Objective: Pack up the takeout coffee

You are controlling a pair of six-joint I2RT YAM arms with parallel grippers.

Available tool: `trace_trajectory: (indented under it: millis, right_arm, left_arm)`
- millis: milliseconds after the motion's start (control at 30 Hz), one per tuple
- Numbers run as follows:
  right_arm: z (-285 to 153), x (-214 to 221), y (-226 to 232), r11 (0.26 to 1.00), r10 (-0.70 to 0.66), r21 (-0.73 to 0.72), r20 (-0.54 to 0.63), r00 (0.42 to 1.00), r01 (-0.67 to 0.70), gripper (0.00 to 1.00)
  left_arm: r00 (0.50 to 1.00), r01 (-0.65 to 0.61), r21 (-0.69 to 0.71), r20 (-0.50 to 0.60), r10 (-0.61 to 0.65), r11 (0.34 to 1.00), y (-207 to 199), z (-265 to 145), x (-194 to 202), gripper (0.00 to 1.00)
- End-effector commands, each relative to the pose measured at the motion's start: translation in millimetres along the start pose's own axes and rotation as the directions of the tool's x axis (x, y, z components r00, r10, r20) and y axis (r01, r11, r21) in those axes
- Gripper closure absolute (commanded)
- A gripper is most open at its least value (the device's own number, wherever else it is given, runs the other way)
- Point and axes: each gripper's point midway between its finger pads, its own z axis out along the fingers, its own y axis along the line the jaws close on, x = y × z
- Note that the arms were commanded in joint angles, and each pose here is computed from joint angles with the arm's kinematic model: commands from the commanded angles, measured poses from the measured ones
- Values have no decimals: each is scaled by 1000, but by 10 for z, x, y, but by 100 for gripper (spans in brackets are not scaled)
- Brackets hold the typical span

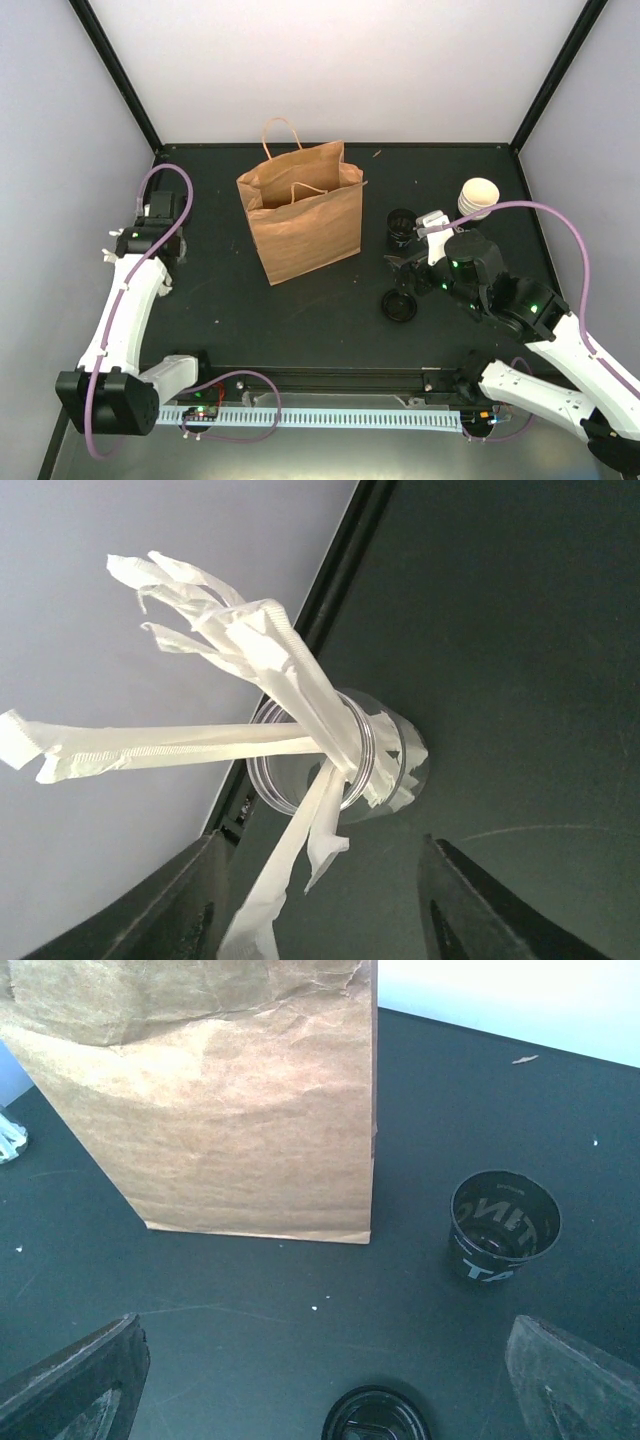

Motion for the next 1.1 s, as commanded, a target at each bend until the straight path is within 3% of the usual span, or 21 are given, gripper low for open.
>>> trace_trajectory:
  millis: [0, 200, 500, 733, 1067]
  right_arm:
    - [-34, -108, 35, 1000, -3, -19, 38, 999, 3, 0]
    - [-2, -93, 39, 1000, -2, -18, 32, 999, 3, 0]
    - [4, -108, 47, 1000, -3, -20, 29, 1000, 4, 0]
    - [-4, -105, 48, 1000, -2, -21, 29, 1000, 3, 0]
    - [24, -96, 65, 1000, -2, -27, 18, 1000, 3, 0]
  left_arm:
    - [1000, 20, -12, 6, -20, 1000, 13, 25, -46, 51]
    - [999, 36, -32, 27, -36, 999, 78, -11, -52, 68]
    - [1000, 21, -28, 11, -20, 999, 28, 37, -67, 74]
    - [1000, 13, -37, 10, -13, 999, 40, 27, -103, 93]
    - [1000, 10, -28, 7, -10, 1000, 67, -49, -154, 99]
